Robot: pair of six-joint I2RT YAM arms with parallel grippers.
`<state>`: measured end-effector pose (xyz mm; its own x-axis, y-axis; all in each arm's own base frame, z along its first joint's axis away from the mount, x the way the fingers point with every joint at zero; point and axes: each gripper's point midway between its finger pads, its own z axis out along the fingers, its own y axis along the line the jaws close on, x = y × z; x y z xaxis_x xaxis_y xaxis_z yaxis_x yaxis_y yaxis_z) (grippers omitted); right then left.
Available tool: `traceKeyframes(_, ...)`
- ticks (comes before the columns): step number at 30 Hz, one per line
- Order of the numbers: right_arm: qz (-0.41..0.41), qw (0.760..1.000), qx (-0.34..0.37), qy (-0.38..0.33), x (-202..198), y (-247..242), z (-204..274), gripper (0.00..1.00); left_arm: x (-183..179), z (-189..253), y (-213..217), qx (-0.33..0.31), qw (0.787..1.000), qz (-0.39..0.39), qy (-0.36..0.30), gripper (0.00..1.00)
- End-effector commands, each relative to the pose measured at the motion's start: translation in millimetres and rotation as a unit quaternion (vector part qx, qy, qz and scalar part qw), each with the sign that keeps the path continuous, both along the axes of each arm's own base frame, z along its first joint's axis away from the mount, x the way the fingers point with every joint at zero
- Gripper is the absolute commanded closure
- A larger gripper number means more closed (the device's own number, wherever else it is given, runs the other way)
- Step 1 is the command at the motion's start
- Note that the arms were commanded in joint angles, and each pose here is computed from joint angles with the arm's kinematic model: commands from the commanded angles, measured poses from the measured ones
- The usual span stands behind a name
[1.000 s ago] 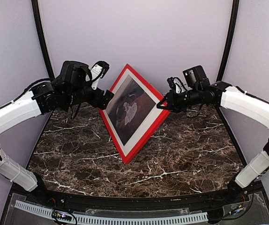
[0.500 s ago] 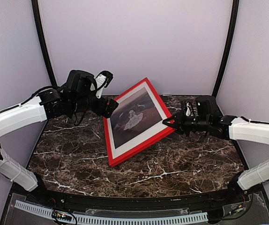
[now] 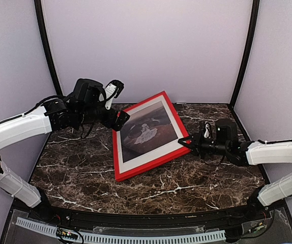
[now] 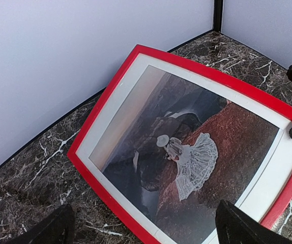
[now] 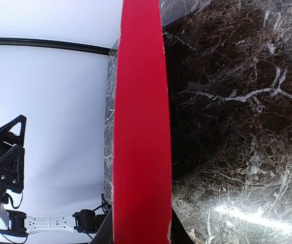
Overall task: Put the photo into the frame
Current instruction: Turn over the photo frame at the center of the board.
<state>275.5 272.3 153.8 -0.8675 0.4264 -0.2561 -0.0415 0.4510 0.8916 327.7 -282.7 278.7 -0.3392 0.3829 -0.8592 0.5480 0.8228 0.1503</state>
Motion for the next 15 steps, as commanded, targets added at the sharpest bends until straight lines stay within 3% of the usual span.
traceKeyframes(1, -0.053, 0.997, -0.01, 0.046, -1, -17, -28, 0.81, -4, 7, -1, -0.018, 1.0, -0.006, -0.005, 0.01)
traceKeyframes(6, -0.053, 0.997, -0.003, 0.048, -8, -19, -33, 0.7, -4, 5, -3, -0.018, 1.0, -0.011, -0.001, 0.01)
traceKeyframes(15, -0.05, 0.997, -0.013, 0.06, -17, -23, -45, 0.6, -3, 1, -8, -0.017, 1.0, -0.016, 0.004, 0.01)
